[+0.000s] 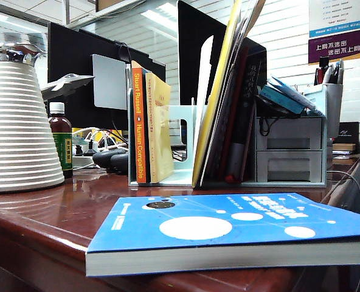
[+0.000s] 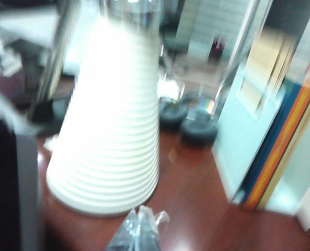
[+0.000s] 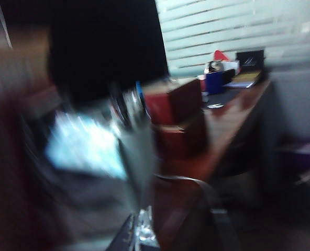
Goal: Pick up the blue book and put it on the bookshelf.
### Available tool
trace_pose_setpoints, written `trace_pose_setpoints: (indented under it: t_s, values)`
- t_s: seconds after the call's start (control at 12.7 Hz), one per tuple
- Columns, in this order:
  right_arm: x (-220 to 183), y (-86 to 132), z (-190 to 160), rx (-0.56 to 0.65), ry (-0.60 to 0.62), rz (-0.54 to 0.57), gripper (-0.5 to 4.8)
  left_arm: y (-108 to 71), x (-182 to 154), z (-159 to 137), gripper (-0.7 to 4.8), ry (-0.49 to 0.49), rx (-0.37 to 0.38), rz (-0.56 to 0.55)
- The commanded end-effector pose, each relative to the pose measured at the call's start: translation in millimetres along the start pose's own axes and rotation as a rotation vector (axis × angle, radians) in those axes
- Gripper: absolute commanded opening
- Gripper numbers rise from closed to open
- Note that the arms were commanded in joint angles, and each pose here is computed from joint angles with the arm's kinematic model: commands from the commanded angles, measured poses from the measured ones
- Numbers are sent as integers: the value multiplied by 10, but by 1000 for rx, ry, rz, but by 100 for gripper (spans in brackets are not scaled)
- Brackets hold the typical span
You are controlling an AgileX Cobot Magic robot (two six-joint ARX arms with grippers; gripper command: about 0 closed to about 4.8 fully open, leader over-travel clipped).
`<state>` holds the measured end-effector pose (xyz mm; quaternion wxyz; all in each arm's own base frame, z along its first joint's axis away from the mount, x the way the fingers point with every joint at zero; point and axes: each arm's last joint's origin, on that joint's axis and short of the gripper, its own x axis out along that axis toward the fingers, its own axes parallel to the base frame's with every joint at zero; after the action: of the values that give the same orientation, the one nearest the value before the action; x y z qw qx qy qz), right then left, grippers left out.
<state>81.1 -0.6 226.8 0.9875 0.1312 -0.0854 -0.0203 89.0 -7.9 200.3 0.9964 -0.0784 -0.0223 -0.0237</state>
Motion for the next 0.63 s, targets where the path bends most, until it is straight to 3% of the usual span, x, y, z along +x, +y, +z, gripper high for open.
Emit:
trace_pose_setpoints:
  t_s: [0.08,0.24,0.39,0.55,0.63]
  values:
    - [23,114,382,131,52,24,-6,-84,128,450,-7,13,-67,-20]
    - [153,199,508,192,143,132,-6,-167,333,648,-7,64,-70,-144]
    - [332,262,523,266,272,233,-6,-275,606,752,-7,164,-160,-329]
    - [489,289,422,354,425,311,-6,-395,824,771,-7,239,-192,-447]
    - [587,291,273,451,594,347,-6,-543,960,741,-7,292,-193,-522]
